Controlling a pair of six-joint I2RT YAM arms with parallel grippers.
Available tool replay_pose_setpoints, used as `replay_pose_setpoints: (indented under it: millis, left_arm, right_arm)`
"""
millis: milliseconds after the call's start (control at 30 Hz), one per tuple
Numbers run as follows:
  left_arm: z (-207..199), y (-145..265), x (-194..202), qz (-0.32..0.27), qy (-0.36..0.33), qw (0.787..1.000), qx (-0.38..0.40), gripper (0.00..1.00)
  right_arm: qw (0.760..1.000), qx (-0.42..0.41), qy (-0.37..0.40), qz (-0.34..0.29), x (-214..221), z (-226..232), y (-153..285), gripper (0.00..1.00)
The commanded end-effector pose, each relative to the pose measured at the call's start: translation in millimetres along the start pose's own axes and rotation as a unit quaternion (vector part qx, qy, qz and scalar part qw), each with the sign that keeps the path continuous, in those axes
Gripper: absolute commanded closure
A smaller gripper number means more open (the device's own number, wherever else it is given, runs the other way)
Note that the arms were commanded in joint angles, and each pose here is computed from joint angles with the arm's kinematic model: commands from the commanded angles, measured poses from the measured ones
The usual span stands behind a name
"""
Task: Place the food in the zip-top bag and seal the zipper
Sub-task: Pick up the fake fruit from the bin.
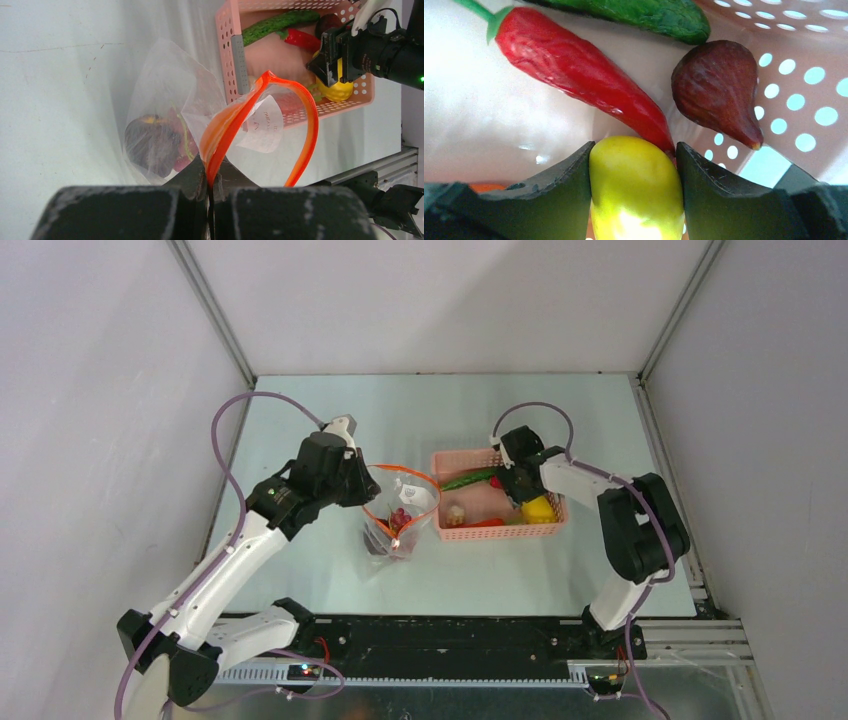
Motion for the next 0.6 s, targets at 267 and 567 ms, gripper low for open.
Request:
replay_pose_setpoints:
  millis: [267,567]
  left_arm:
    - [-4,7,-11,-0.028,-0.008,0.999,0.013,0.96]
    - [-5,8,-11,-0.028,-0.008,0.999,0.019,0.95]
  right_arm:
    - [0.988,0.019,-0.030,-0.148,-37,4,67,0.68]
    - [0.956,-0.024,-0.132,-0.262,-59,5,125,0.74]
Point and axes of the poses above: each gripper's point midway between its finger pads, its own y axis back along the fingers, its own z axis along the line the jaws close on, x = y × z, the point moved 7 cm from there along y, back along the fingers, and after that the axes turned 4 degrees about -y, right-handed, at the moved point
